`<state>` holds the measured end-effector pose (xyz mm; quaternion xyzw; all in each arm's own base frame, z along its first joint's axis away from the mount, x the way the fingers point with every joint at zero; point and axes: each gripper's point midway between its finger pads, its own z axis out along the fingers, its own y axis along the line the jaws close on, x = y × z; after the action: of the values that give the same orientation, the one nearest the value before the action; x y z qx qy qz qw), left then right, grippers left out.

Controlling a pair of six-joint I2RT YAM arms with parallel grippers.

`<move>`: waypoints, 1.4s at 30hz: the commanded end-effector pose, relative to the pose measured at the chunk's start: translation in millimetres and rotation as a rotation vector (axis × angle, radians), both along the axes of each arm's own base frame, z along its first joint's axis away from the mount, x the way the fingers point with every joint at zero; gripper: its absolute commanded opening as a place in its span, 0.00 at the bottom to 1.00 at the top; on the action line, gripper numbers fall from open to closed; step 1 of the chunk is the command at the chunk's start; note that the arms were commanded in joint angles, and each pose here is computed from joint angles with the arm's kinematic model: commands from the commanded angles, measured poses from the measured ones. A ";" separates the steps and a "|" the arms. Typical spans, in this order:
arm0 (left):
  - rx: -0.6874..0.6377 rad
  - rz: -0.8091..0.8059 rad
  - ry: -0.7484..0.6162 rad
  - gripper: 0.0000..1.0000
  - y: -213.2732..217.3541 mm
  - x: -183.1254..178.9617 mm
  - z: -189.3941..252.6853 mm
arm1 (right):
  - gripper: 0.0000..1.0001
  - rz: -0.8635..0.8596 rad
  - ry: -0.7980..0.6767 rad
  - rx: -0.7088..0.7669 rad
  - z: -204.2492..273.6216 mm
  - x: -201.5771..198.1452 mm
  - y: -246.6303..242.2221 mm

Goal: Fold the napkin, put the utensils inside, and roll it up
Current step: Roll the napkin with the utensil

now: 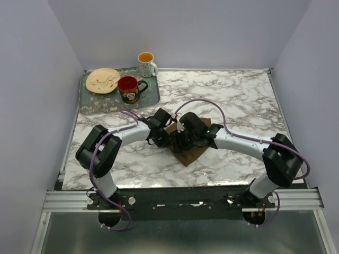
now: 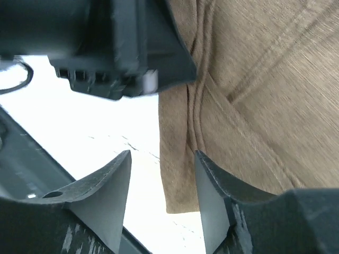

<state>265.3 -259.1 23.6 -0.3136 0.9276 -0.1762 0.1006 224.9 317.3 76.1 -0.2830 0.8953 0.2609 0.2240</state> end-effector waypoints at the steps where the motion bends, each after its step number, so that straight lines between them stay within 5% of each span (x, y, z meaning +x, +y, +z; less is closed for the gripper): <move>1: 0.168 -0.016 0.137 0.00 30.9 -31.9 -29.9 | 0.59 -0.092 -0.155 -0.216 -13.7 2.9 -23.7; 9: 0.174 -0.020 0.157 0.00 31.4 -35.6 -30.3 | 0.56 -0.080 -0.254 -0.203 -18.4 -0.6 4.0; 32: 0.171 -0.005 0.176 0.00 28.1 -43.3 -32.1 | 0.48 -0.114 -0.173 -0.184 -58.8 -6.0 27.3; 37: 0.173 -0.009 0.180 0.00 28.1 -45.2 -34.0 | 0.32 -0.154 -0.182 -0.209 -64.0 -4.8 18.6; 39: 0.171 -0.012 0.177 0.00 28.6 -45.8 -34.0 | 0.13 -0.151 -0.177 -0.188 -62.9 -8.9 16.7; 42: 0.152 -0.055 0.130 0.00 22.8 -37.0 -30.9 | 0.01 -0.123 -0.146 -0.138 -64.7 -18.2 18.8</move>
<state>261.7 -257.5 22.3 -0.3171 0.9307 -0.1601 0.0870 217.9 330.7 23.0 -0.2644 0.9104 0.1302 0.2903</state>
